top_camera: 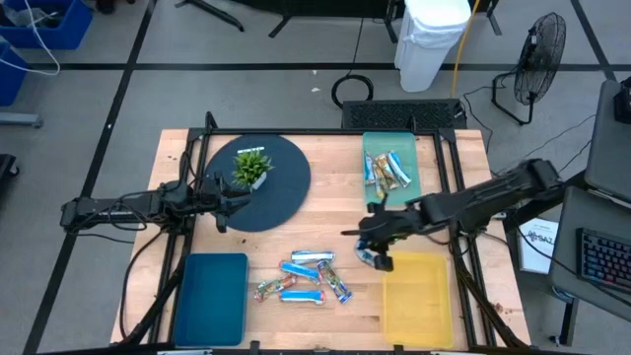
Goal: Pick and place Granola Bars by type
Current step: Put the blue granola bar into the yellow bin
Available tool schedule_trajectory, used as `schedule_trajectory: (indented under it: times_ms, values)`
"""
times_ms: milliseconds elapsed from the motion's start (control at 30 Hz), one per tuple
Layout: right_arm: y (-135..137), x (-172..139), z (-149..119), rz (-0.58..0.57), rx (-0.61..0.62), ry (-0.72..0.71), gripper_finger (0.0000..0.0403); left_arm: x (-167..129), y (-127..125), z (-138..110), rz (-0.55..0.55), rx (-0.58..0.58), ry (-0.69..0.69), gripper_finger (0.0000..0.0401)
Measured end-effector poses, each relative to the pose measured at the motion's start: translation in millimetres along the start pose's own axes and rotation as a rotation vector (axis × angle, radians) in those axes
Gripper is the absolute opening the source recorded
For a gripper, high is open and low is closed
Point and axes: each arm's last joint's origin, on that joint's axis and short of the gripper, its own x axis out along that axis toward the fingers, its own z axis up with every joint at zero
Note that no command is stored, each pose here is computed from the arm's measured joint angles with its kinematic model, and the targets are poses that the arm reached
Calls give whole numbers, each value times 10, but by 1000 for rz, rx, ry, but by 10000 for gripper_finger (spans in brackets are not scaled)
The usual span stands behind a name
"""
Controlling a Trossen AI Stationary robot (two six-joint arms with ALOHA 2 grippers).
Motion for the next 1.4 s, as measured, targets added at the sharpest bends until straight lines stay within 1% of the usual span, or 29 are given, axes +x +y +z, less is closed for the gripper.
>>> schedule_trajectory:
  times_ms: [200, 300, 400, 567, 800, 900, 1067, 1400]
  values:
    - [120, -353, -91, 51, 88, -11, 27, 0, 0, 0, 0, 0, 0, 131]
    - [184, -452, -161, 87, 137, 24, 21, 0, 0, 0, 0, 0, 0, 132]
    - [263, -487, -230, 102, 196, 67, 21, 0, 0, 0, 0, 0, 0, 132]
    - [386, -462, -343, 109, 301, 130, 21, 0, 0, 0, 0, 0, 0, 132]
    - [427, -298, -710, 55, 455, 260, 21, 0, 0, 0, 0, 0, 0, 132]
    - [412, -252, -814, 29, 510, 294, 23, 0, 0, 0, 0, 0, 0, 132]
    - [381, -202, -904, 3, 542, 317, 24, 0, 0, 0, 0, 0, 0, 132]
    - [380, -195, -909, 7, 530, 314, 24, 0, 0, 0, 0, 0, 0, 132]
